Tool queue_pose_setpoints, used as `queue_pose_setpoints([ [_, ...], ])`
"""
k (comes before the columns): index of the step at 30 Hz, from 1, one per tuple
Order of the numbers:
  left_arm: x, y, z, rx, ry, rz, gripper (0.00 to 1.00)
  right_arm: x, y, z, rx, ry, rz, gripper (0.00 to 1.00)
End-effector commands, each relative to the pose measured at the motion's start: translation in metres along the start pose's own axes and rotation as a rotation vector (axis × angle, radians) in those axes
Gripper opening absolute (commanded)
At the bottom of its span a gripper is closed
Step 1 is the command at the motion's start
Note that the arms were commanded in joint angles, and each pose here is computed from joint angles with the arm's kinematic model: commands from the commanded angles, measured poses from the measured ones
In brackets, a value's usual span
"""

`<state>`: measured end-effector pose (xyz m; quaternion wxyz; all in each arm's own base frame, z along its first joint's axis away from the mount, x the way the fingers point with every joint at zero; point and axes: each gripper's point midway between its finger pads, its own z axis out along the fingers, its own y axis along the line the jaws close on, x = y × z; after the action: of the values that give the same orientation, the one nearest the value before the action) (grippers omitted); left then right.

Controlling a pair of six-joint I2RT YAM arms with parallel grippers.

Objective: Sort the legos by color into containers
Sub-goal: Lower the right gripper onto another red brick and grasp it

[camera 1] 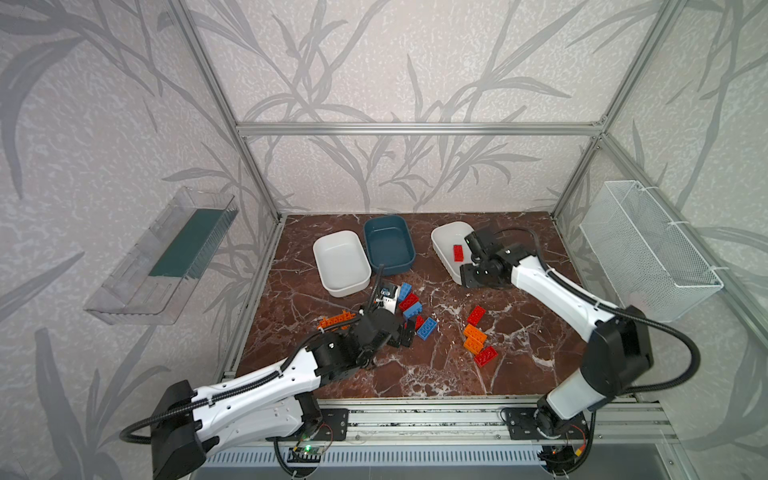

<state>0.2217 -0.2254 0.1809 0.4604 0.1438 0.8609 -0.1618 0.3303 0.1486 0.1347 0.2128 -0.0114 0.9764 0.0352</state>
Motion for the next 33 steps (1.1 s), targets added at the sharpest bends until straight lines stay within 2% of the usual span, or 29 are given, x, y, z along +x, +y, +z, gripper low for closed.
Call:
queue_pose_setpoints([
  [1,0.016,-0.004,-0.006,0.047,0.032,-0.059,0.99,0.042,-0.001,0.020,-0.071,0.039,0.123,0.71],
  [4,0.027,-0.003,-0.008,0.054,0.038,-0.065,0.99,0.070,-0.007,0.030,-0.093,0.052,0.180,0.72],
  [7,0.035,-0.001,-0.009,0.050,0.038,-0.076,0.99,0.082,-0.009,0.034,-0.108,0.048,0.216,0.72],
  [16,0.033,-0.001,-0.016,0.050,0.022,-0.086,0.99,0.077,-0.010,0.048,-0.104,0.010,0.291,0.74],
  [26,0.032,0.008,-0.017,0.005,0.016,-0.053,0.99,0.076,-0.014,0.078,-0.022,0.047,0.341,0.73],
  [28,0.032,0.009,-0.016,0.000,0.014,-0.048,0.99,0.076,-0.012,0.084,-0.017,0.064,0.341,0.70],
  [30,0.032,0.009,-0.016,-0.002,0.011,-0.045,0.99,0.076,-0.010,0.090,-0.010,0.084,0.334,0.63],
  [33,0.032,0.009,-0.015,-0.007,0.008,-0.039,0.99,0.076,-0.009,0.094,0.000,0.107,0.329,0.41],
])
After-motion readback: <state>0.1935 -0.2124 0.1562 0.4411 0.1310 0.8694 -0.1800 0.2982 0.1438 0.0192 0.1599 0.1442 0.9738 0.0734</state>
